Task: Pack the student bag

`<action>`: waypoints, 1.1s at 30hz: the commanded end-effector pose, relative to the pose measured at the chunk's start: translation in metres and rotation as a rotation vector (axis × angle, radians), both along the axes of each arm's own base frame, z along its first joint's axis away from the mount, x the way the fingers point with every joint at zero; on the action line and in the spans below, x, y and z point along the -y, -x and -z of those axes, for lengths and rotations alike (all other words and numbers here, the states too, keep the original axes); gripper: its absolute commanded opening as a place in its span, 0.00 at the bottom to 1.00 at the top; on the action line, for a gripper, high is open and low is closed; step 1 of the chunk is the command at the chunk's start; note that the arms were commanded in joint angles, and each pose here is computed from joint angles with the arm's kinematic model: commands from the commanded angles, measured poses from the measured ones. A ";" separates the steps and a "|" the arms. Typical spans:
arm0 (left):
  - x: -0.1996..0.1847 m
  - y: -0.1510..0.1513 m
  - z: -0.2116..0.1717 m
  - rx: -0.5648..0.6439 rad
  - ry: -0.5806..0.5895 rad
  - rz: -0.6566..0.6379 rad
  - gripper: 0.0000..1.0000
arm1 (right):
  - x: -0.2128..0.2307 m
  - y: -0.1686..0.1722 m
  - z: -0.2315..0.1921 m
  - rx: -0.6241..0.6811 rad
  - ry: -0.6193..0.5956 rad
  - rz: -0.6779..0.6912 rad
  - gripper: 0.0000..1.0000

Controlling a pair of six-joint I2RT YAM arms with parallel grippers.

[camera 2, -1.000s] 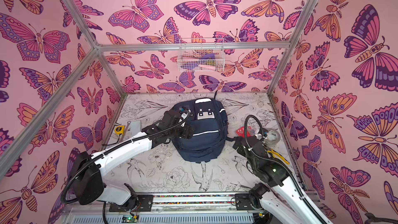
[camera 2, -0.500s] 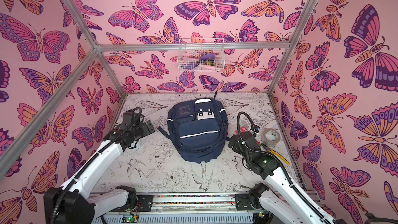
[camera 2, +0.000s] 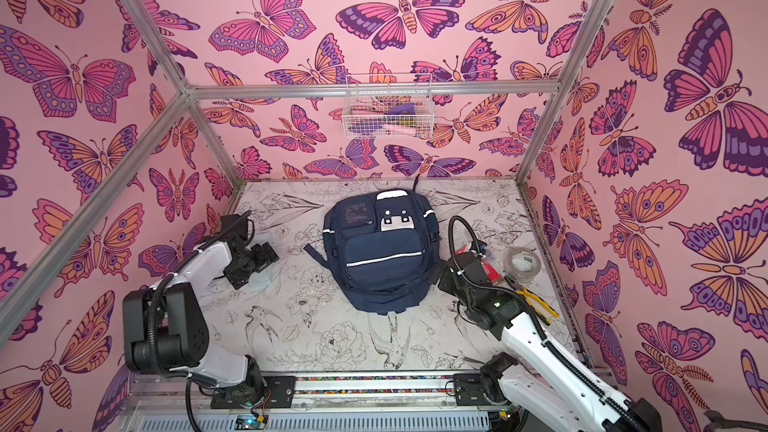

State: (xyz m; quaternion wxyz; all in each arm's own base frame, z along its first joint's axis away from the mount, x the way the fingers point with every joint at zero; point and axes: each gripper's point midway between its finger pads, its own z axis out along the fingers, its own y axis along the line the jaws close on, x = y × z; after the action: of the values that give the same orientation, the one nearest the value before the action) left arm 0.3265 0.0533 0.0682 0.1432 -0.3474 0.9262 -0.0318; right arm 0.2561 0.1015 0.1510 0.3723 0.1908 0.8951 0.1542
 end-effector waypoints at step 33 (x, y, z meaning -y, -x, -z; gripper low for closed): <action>0.060 -0.026 0.012 -0.003 0.203 0.174 0.27 | -0.038 -0.017 -0.002 -0.219 -0.096 -0.059 0.89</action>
State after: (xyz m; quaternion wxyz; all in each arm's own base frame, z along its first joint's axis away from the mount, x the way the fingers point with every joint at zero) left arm 0.3378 0.0260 0.0290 0.0661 -0.2994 0.9495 -0.0661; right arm 0.2699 0.1228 0.1355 0.2720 0.1950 0.9316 0.1417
